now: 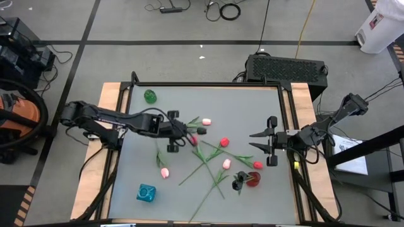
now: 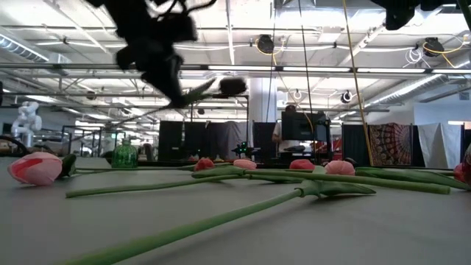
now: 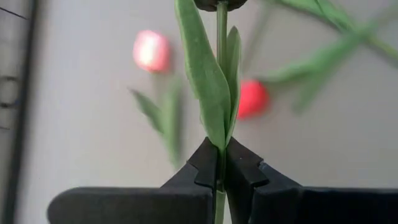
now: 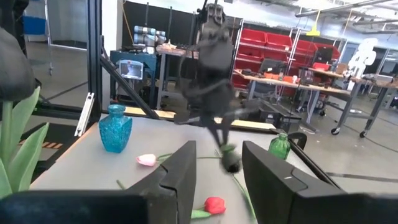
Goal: Sort flowers into vase by color
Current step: Put the black flower into the red vase
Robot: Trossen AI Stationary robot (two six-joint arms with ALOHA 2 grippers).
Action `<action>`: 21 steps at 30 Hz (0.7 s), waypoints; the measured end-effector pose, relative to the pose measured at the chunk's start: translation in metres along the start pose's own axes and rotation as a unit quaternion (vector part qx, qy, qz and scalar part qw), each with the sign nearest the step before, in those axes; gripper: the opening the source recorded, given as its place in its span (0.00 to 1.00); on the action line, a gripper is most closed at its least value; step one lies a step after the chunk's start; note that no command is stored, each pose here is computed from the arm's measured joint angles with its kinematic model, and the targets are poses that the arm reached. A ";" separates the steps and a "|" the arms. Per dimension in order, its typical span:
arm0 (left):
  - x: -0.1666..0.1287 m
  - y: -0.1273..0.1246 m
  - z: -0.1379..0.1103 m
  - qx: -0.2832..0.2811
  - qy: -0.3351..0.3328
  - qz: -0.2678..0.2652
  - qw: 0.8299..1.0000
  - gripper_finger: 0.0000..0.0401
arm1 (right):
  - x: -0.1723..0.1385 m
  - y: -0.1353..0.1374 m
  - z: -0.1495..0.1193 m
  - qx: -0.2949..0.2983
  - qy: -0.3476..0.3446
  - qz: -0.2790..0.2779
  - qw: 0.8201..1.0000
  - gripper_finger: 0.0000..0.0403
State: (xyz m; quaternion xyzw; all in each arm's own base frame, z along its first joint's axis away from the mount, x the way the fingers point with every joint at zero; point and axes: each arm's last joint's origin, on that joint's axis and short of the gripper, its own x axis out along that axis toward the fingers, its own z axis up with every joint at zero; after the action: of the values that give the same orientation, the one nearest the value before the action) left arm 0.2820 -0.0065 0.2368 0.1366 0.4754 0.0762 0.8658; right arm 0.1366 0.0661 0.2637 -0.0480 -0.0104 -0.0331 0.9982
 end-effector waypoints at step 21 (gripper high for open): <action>-0.081 0.044 0.107 -0.011 -0.389 0.175 0.905 0.04 | -0.001 -0.002 0.014 -0.037 -0.064 -0.013 0.997 0.30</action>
State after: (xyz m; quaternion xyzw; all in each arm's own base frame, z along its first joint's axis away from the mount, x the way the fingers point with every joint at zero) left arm 0.3281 -0.0033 0.3701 0.2268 0.0687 0.1724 0.9561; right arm 0.1352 0.0652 0.2783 -0.0868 -0.0734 -0.0434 0.9926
